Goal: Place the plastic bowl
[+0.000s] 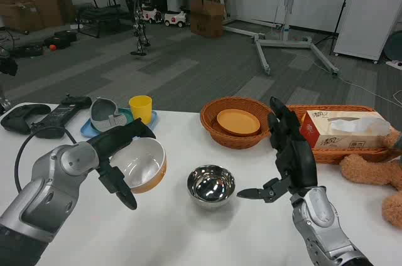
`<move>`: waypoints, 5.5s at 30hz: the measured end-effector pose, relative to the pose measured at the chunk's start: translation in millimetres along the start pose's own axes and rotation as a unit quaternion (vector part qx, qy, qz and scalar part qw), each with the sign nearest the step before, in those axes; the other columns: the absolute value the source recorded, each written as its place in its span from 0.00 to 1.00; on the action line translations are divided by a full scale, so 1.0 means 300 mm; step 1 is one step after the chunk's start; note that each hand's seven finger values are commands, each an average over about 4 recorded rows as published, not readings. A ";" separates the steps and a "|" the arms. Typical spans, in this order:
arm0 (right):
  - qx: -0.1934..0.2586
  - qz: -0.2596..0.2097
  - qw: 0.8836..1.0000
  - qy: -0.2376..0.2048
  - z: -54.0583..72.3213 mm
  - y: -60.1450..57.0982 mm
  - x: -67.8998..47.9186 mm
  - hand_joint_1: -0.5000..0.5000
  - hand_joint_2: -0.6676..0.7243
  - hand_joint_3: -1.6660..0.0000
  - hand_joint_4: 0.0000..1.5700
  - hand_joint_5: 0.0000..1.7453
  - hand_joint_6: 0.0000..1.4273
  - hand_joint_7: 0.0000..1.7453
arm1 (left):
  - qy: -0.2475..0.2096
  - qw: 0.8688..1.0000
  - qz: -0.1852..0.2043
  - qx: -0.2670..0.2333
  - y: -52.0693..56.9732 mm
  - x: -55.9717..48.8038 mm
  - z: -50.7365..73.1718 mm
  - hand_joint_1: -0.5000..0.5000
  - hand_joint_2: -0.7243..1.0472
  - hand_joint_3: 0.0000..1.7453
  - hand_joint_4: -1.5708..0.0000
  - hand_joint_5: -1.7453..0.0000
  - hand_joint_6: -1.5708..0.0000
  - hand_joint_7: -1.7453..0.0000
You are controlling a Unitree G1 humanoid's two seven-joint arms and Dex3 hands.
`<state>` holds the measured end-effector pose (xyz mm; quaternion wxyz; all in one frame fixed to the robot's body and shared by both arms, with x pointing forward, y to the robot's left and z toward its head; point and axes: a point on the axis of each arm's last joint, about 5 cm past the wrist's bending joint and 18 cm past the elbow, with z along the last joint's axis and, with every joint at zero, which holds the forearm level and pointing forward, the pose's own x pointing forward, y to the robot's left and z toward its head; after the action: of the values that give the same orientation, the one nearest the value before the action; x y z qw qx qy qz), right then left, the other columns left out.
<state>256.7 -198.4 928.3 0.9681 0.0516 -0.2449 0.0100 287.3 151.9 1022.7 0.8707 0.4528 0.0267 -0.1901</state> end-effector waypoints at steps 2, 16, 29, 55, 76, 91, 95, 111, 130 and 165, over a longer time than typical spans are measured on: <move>0.000 0.000 1.000 -0.001 0.002 -0.002 0.001 0.21 1.00 1.00 0.29 0.00 0.00 0.20 | -0.002 1.000 0.000 -0.006 -0.009 -0.008 -0.003 0.00 0.78 1.00 0.40 0.00 0.98 0.04; 0.004 0.011 1.000 -0.017 0.026 -0.002 0.008 0.21 1.00 1.00 0.29 0.00 0.00 0.20 | -0.014 1.000 -0.006 -0.018 -0.035 -0.025 0.001 0.00 0.76 1.00 0.40 0.00 0.98 0.04; 0.003 0.007 1.000 -0.013 0.031 -0.020 0.004 0.21 1.00 1.00 0.29 0.00 0.00 0.20 | 0.033 0.999 0.010 -0.002 -0.048 -0.015 -0.035 0.00 0.75 1.00 0.49 0.00 1.00 0.04; 0.003 0.008 1.000 -0.006 0.029 -0.029 -0.004 0.17 1.00 1.00 0.29 0.00 0.00 0.20 | 0.140 0.987 -0.068 -0.047 -0.260 0.085 -0.226 0.00 0.70 1.00 0.81 0.00 1.00 0.08; 0.002 0.010 1.000 -0.002 0.025 -0.027 -0.007 0.20 1.00 1.00 0.29 0.00 0.00 0.20 | 0.151 0.984 -0.073 -0.065 -0.288 0.082 -0.252 0.00 0.85 0.89 1.00 0.40 1.00 0.78; 0.002 0.010 1.000 0.001 0.022 -0.027 -0.008 0.21 1.00 1.00 0.29 0.00 0.00 0.20 | 0.146 0.980 -0.100 -0.086 -0.281 0.074 -0.266 0.00 0.96 0.64 1.00 0.41 1.00 0.96; 0.001 0.009 1.000 0.002 0.020 -0.028 -0.009 0.20 1.00 1.00 0.29 0.00 0.00 0.20 | 0.142 0.981 -0.104 -0.085 -0.280 0.074 -0.264 0.00 1.00 0.58 1.00 0.41 1.00 0.96; -0.002 0.006 1.000 0.007 0.015 -0.032 -0.012 0.21 1.00 1.00 0.29 0.00 0.00 0.20 | 0.077 0.991 -0.058 -0.092 -0.233 0.041 -0.245 0.00 1.00 0.45 1.00 0.41 1.00 0.96; -0.002 0.004 1.000 0.010 0.010 -0.032 -0.013 0.21 1.00 1.00 0.29 0.00 0.00 0.20 | 0.018 0.993 0.015 -0.113 -0.201 -0.004 -0.252 0.00 1.00 0.35 1.00 0.41 1.00 0.96; 0.014 0.008 1.000 -0.007 0.023 -0.011 -0.005 0.21 1.00 1.00 0.29 0.00 0.00 0.20 | -0.464 0.638 0.200 -0.581 -0.103 -0.065 -0.166 0.00 1.00 0.45 1.00 0.71 1.00 0.96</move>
<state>252.3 -202.3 933.3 0.9655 0.0631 -0.2517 0.0211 264.6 181.5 973.6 0.8690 -0.2996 -0.3675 -0.1414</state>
